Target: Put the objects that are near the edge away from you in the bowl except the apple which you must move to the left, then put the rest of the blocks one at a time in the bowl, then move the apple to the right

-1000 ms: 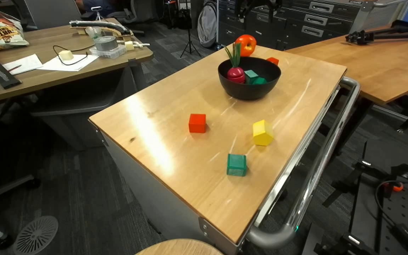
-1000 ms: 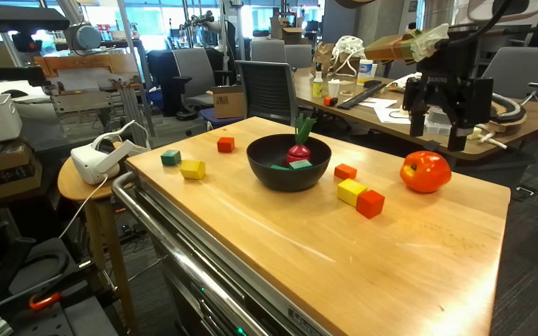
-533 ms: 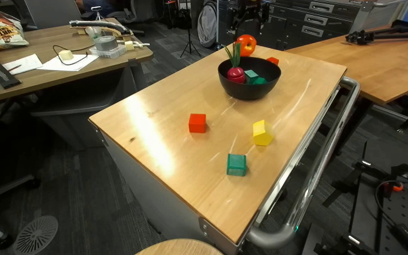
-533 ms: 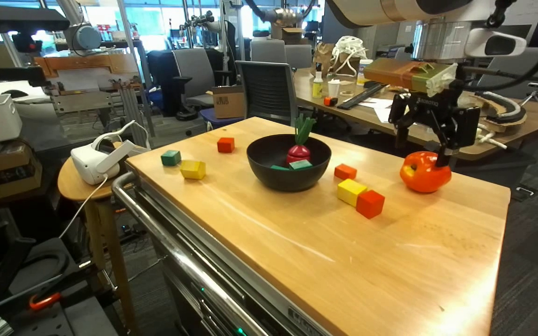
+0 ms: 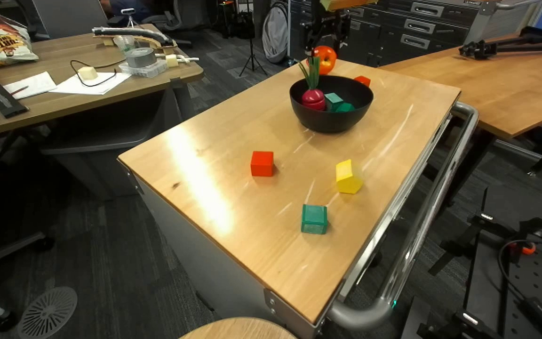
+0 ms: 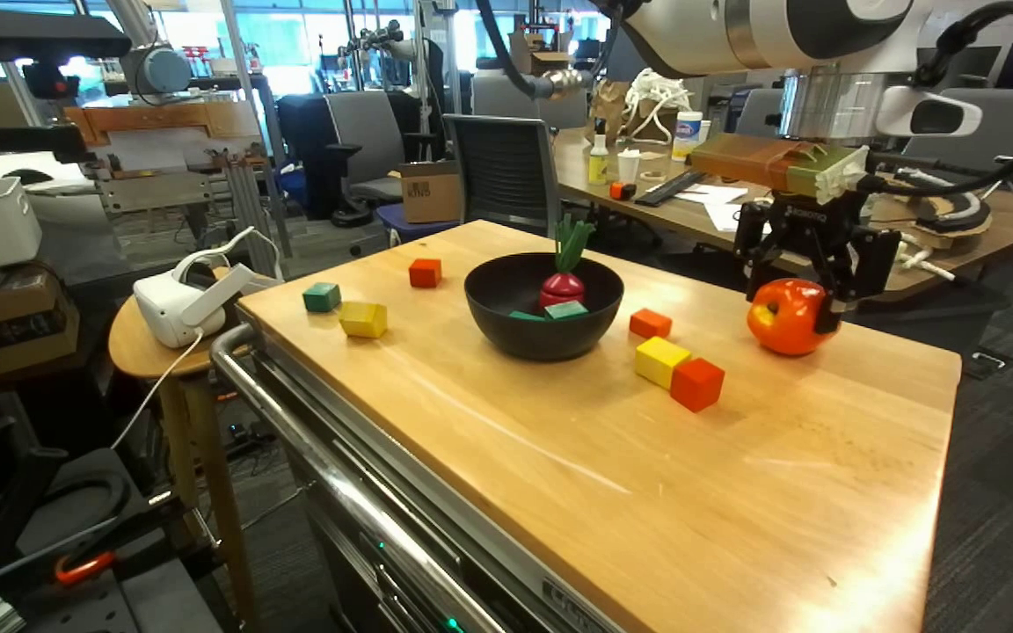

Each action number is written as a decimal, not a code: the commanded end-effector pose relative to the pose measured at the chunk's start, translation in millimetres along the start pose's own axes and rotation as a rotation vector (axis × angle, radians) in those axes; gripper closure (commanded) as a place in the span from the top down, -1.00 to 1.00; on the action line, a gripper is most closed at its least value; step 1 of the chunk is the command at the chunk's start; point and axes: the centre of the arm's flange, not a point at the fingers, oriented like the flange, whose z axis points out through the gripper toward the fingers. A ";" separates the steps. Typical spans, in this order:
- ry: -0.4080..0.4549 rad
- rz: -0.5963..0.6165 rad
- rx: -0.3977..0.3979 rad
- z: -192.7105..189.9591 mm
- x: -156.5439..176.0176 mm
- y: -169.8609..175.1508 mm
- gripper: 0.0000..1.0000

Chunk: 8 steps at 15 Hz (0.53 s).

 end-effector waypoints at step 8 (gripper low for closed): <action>0.159 -0.269 -0.112 -101.9 -36.8 -71.8 0.17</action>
